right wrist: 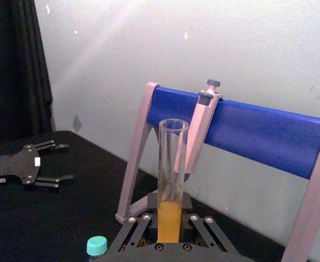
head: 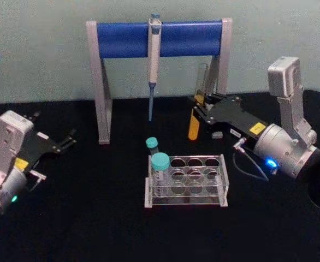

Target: Pick up the test tube from the test tube rack, shake it, then place it back into the test tube rack.

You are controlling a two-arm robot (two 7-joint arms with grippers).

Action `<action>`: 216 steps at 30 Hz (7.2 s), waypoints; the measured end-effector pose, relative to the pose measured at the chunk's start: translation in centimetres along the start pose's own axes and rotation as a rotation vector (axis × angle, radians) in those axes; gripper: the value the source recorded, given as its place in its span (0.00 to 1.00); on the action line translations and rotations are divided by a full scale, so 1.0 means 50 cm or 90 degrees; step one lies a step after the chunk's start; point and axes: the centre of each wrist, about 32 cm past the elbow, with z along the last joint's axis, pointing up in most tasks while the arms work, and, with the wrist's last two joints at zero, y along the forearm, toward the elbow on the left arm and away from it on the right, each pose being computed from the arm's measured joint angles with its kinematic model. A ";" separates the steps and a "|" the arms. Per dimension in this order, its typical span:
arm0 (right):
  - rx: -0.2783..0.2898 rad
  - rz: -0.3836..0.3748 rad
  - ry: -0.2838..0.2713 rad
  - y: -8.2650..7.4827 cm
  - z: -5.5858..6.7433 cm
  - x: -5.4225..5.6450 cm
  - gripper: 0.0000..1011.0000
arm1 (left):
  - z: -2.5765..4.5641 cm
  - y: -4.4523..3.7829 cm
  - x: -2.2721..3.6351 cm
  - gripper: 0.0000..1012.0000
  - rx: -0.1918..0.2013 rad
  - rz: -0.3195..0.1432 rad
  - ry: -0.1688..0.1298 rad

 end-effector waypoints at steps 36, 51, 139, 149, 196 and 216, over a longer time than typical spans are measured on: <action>-0.030 -0.026 -0.012 -0.075 0.009 -0.013 0.23 | 0.000 0.000 0.000 0.99 0.000 0.000 0.000; -0.031 0.064 0.011 -0.064 0.008 -0.060 0.23 | 0.000 0.000 0.000 0.99 0.000 0.000 0.000; -0.002 0.005 0.010 -0.014 0.000 -0.009 0.23 | 0.000 0.000 0.000 0.99 0.000 0.000 0.000; -0.004 0.017 0.008 -0.020 0.000 -0.010 0.23 | 0.000 0.000 0.000 0.99 0.000 0.000 0.000; -0.035 0.050 0.004 -0.053 -0.046 -0.014 0.23 | 0.000 0.000 0.000 0.99 0.000 0.000 0.000; -0.059 0.047 0.015 -0.046 -0.080 -0.014 0.23 | 0.000 0.000 0.000 0.99 0.000 0.000 0.000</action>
